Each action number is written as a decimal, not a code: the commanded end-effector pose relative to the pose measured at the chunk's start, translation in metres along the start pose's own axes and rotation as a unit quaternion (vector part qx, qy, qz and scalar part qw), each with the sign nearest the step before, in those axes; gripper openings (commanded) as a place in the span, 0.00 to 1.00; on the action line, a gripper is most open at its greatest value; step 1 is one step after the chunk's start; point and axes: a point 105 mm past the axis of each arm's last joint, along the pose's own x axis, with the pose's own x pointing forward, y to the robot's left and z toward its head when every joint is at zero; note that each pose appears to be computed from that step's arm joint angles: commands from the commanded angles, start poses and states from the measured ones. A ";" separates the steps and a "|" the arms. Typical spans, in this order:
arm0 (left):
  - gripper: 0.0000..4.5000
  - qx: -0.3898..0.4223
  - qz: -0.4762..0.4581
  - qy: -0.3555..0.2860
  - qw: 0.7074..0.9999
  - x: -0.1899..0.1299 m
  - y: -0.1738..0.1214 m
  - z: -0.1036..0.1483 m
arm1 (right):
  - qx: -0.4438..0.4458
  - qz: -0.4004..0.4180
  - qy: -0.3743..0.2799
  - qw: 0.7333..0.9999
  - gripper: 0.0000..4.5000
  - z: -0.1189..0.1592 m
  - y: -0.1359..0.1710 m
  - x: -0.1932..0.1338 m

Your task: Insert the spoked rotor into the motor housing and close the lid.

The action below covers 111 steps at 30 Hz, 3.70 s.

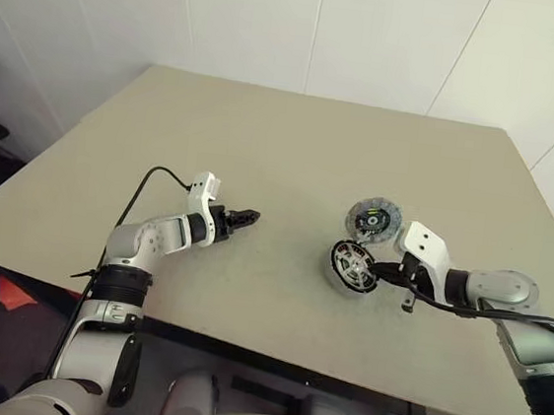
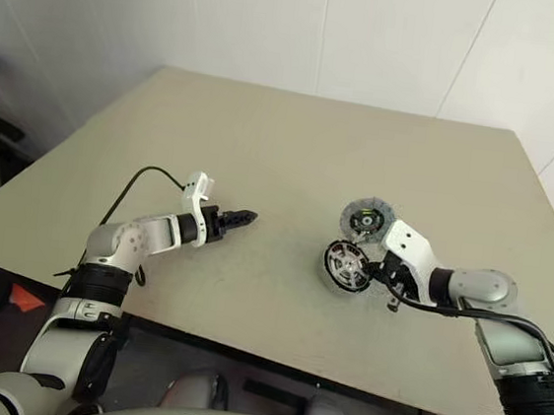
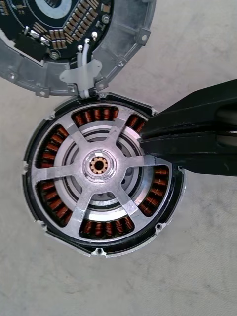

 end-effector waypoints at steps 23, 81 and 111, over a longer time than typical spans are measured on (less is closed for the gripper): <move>0.63 0.050 -0.024 -0.059 0.997 0.003 -0.019 0.044 | -0.393 0.184 0.137 0.890 0.40 0.066 -0.016 -0.039; 0.63 0.010 0.002 -0.058 0.998 -0.001 -0.010 0.013 | -0.147 0.228 0.038 0.962 0.00 0.108 0.021 -0.011; 0.63 -0.019 0.041 -0.079 0.996 -0.022 -0.001 -0.004 | 0.346 0.136 0.109 0.922 0.00 0.143 0.013 0.040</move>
